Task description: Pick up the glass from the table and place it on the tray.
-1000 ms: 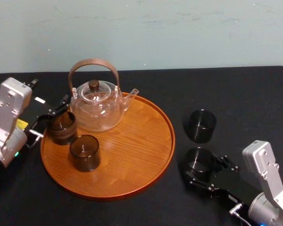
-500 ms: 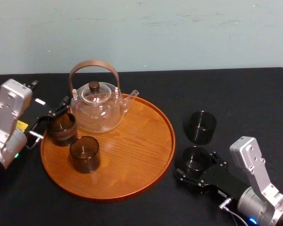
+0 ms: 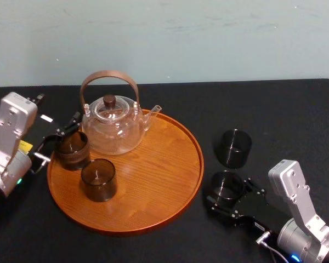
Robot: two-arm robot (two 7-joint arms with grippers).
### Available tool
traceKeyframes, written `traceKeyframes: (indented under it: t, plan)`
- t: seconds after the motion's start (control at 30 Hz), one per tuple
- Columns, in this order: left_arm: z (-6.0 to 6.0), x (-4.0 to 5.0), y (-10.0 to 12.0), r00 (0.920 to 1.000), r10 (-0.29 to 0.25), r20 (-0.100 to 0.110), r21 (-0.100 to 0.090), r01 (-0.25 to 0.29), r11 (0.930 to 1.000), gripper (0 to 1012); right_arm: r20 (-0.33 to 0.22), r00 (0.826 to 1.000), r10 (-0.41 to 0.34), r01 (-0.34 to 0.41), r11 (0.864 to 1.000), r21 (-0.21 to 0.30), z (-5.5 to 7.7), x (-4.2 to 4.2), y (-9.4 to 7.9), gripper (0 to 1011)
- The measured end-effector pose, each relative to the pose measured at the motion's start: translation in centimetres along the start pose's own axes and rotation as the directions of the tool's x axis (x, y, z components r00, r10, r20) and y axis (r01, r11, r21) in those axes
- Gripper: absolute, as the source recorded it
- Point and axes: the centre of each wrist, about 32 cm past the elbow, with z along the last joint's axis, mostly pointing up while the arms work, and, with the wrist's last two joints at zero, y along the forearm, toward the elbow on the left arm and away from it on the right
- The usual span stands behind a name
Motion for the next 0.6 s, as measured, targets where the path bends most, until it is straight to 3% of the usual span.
traceKeyframes:
  t: [0.6]
  plan:
    - [0.0,0.0,0.0,1.0,0.0,0.0,0.0,0.0,1.0,1001,-0.001,1.0,-0.002,0.002,1.0,-0.001,0.01,0.02,-0.08,906]
